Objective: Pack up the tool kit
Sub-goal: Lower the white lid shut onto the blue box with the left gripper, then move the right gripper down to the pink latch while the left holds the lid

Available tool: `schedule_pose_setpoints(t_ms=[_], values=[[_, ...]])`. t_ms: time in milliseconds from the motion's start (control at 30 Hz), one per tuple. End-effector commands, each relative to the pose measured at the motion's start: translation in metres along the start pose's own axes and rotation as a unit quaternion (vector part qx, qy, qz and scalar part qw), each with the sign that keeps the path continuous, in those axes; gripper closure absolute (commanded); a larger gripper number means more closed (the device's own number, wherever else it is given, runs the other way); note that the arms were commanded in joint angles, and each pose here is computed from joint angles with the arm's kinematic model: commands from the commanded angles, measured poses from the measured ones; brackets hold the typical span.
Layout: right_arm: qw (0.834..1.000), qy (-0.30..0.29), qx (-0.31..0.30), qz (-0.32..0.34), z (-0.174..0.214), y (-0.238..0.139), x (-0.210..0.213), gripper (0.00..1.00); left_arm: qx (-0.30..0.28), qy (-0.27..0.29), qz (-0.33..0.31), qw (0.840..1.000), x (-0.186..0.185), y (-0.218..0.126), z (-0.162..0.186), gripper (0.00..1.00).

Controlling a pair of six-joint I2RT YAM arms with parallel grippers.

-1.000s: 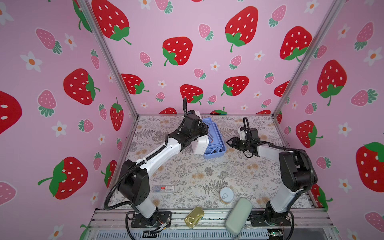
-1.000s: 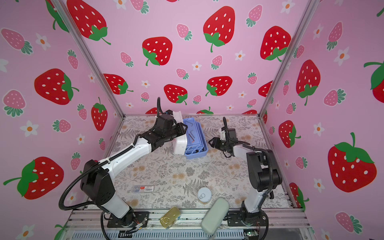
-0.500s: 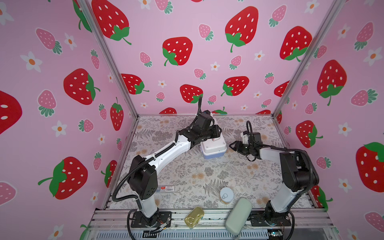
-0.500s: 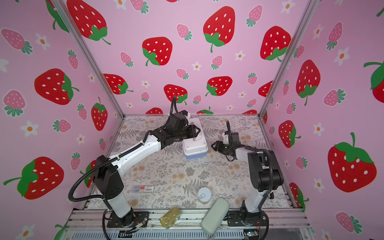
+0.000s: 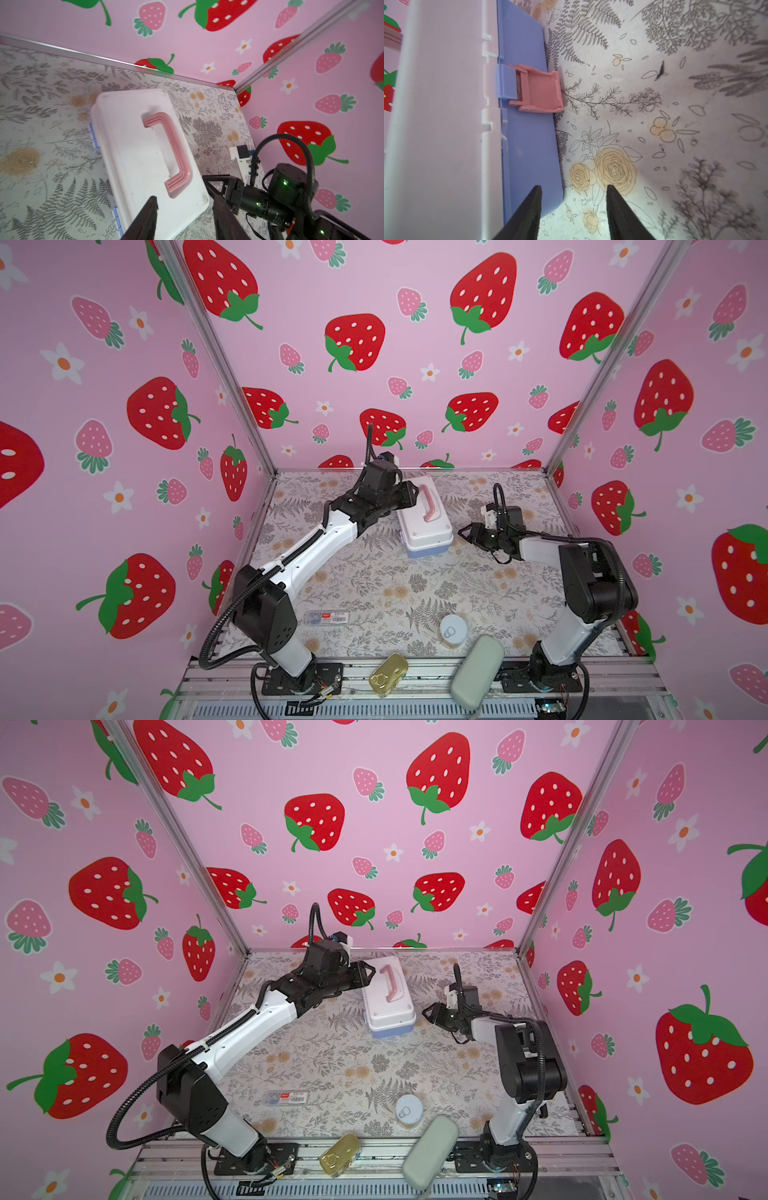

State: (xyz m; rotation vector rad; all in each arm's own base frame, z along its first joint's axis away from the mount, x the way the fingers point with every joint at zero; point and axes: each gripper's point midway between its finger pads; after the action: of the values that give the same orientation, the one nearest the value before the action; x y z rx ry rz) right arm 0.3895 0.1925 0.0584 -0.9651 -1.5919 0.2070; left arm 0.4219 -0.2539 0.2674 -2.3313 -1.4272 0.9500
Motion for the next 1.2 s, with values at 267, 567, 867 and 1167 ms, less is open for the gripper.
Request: schedule_pose_setpoints(t_ms=[267, 567, 867, 1167], values=[[0.998, -0.043, 0.05, 0.011, 0.045, 0.05, 0.047, 0.48, 0.038, -0.117, -0.038, 0.992, 0.091, 0.012, 0.04, 0.53], [0.999, -0.039, 0.001, 0.037, 0.075, 0.008, 0.031, 0.35, 0.014, -0.164, 0.002, 0.986, 0.117, 0.012, 0.019, 0.51], [0.998, 0.034, -0.052, 0.018, 0.071, -0.008, 0.027, 0.01, 0.025, -0.155, 0.096, 0.983, 0.088, 0.046, 0.004, 0.51], [0.963, 0.24, -0.045, -0.117, 0.067, 0.019, 0.063, 0.01, 0.046, -0.139, 0.113, 0.983, 0.08, 0.066, 0.017, 0.51]])
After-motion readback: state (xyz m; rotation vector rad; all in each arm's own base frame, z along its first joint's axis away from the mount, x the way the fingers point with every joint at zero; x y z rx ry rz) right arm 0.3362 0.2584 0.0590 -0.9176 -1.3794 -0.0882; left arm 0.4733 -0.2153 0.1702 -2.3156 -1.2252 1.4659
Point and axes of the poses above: each gripper's point midway between its finger pads, its own y axis out along the fingers, its own x axis along the line the jaws close on, z = x × y, and after that the axes turned 11 degrees about y, right-handed
